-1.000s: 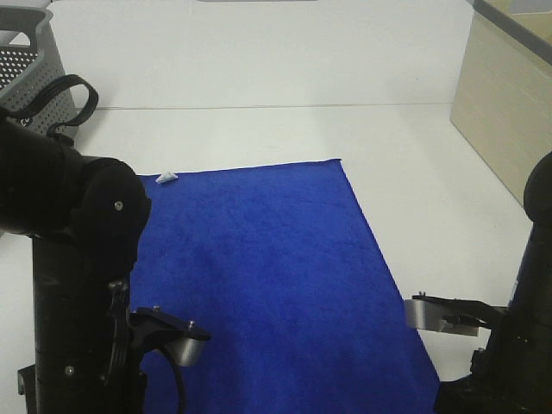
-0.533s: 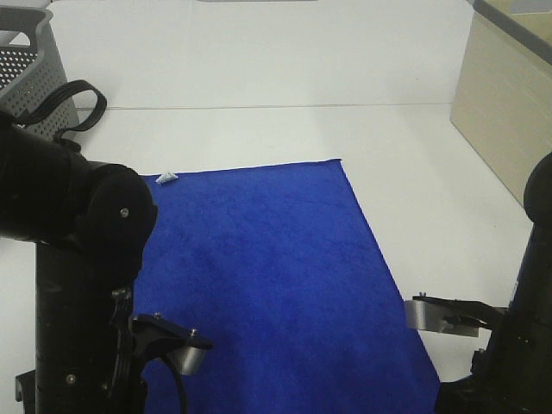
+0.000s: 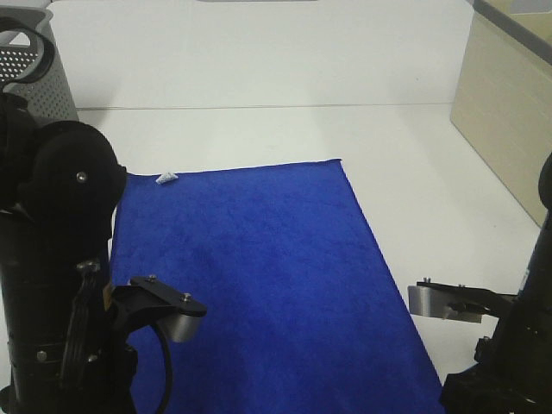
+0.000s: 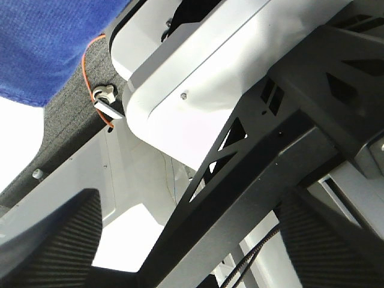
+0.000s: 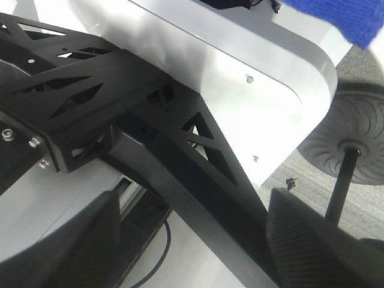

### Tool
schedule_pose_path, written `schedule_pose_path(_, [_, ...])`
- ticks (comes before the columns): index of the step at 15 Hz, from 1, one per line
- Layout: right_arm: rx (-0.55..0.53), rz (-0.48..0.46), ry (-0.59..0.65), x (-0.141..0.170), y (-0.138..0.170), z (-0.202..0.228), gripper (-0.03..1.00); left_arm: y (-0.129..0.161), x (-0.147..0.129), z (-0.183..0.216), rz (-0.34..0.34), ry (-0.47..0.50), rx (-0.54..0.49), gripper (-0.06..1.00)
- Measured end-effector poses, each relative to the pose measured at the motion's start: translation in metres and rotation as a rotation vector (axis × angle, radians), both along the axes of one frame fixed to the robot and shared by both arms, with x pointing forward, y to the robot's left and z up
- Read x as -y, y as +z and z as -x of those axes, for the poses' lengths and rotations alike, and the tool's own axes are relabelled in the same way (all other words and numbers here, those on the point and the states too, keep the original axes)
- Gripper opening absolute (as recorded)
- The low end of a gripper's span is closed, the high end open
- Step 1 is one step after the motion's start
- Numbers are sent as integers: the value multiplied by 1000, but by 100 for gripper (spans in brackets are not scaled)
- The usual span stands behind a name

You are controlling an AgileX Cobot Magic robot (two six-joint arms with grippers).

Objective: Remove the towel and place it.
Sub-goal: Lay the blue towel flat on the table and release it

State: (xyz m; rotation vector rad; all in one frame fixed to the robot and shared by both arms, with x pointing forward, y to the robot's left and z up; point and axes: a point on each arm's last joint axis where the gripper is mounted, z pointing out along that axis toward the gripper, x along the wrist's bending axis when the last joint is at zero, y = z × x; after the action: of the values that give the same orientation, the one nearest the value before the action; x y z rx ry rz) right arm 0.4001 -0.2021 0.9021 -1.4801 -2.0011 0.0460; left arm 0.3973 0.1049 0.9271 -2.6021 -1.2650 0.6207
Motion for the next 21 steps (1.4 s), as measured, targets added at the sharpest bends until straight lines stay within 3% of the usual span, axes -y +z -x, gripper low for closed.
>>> schedule_pose_path(3, [39,10,-45,-2,11,-5,68,6,1,-3,28,42,65,76])
schedule_pose_path(6, [144,39,-55,-4,39,-28,68,12,-11,-22,59,154,125,76])
schedule_pose_path(10, [354,101,-91,-3,80,-68,70,12,-47,-55,75,305,165,76])
schedule_pose_path(13, [469,63,-181,10,111,-112,70,12,-81,-75,78,416,180,76])
schedule_pose_path(15, [498,25,-198,19,124,-142,70,20,-97,-95,106,457,252,76])
schedule_pose_path(18, [523,-2,-185,13,124,-184,70,45,-103,-141,171,493,400,76])
schedule_pose_path(21, [545,4,-174,8,108,-228,70,48,-108,-183,184,525,457,76])
